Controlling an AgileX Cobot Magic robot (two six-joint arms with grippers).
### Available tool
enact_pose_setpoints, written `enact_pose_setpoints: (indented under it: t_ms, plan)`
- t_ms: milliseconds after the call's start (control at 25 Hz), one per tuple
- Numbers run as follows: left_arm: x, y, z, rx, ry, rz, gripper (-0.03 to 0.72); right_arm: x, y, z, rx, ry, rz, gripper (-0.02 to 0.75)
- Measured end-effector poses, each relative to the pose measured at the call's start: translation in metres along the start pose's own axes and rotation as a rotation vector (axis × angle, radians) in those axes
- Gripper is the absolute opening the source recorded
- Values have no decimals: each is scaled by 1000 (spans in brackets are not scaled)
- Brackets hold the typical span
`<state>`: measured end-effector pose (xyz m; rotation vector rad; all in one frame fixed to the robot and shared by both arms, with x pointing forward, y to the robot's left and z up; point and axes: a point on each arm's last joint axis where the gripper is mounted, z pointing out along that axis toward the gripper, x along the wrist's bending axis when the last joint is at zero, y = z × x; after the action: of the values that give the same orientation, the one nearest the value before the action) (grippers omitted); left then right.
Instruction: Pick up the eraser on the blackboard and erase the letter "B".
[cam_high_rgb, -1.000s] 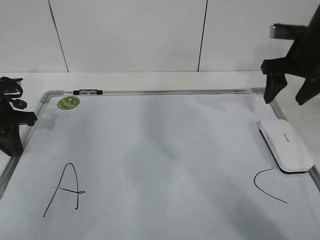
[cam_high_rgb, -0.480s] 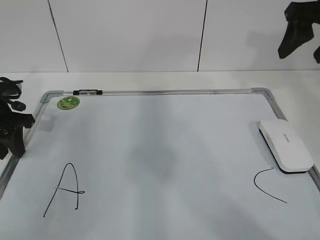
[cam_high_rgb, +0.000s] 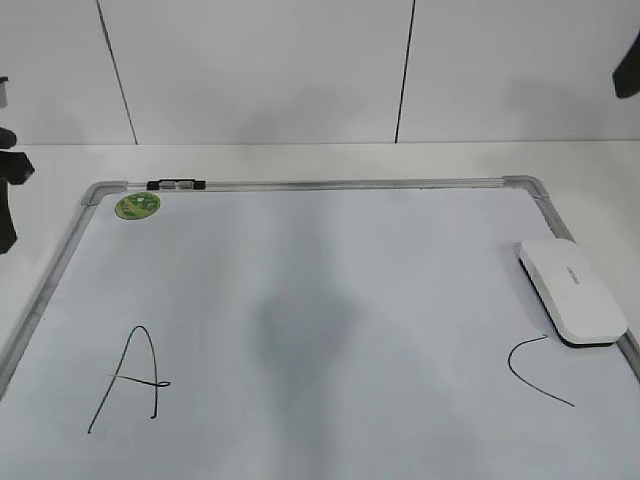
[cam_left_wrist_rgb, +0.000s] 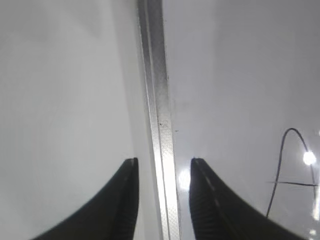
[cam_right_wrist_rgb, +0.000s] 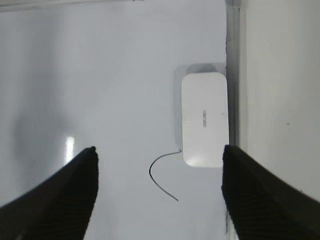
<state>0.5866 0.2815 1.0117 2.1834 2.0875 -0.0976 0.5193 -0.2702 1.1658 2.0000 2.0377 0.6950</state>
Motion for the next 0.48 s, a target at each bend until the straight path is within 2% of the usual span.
enact_pose_setpoints:
  t_ms: [240, 480]
  plan:
    - [-9, -26, -62, -163, 4, 24, 212, -1, -63, -31, -21, -17, -11, 591]
    - [-18, -79, -132, -385, 19, 56, 210, -2, -125, -63, -114, -30, -31, 591]
